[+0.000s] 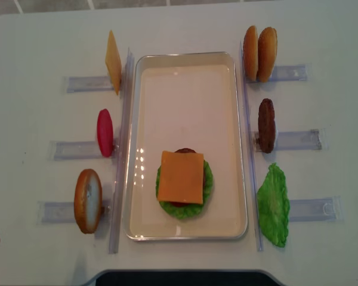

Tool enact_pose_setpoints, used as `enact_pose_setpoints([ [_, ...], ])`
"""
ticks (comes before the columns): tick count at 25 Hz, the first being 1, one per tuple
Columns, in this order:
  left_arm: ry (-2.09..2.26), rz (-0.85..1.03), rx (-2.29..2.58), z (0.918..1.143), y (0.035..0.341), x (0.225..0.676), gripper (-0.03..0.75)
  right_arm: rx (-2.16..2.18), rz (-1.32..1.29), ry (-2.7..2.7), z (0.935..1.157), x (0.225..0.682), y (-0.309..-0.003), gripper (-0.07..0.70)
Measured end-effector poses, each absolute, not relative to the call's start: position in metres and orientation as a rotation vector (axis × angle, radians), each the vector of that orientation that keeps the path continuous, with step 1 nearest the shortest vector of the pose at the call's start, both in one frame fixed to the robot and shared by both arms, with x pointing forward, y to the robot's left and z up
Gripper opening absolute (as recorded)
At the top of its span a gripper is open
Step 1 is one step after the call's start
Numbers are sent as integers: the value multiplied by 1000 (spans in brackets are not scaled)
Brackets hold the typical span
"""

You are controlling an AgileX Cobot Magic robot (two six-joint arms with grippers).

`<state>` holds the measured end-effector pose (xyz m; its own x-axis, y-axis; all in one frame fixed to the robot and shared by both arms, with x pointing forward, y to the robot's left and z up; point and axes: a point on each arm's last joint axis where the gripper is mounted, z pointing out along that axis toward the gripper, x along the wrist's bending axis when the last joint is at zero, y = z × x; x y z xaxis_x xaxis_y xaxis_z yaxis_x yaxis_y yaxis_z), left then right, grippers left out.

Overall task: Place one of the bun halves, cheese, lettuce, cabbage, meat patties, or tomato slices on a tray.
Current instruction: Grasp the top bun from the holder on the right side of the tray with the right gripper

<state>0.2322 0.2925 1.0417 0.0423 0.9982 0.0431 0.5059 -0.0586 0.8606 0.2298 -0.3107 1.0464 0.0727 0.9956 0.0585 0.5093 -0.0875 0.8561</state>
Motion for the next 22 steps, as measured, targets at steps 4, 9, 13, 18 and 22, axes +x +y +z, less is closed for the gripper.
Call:
enact_pose_setpoints([
  [4,1540,926,1646,1042,292,232,14,1679,918,1511,1046,230,-311,556],
  [9,1540,926,1646,1042,292,232,-7,1676,915,1513,1046,230,-311,556],
  [13,1540,926,1646,1042,292,232,-7,1675,914,1514,1046,230,-311,556],
  [18,1539,924,1646,1042,292,232,-7,1674,914,1515,1046,230,-311,556],
  [22,1539,924,1646,1042,292,232,-7,1645,905,1530,1048,230,-311,556],
])
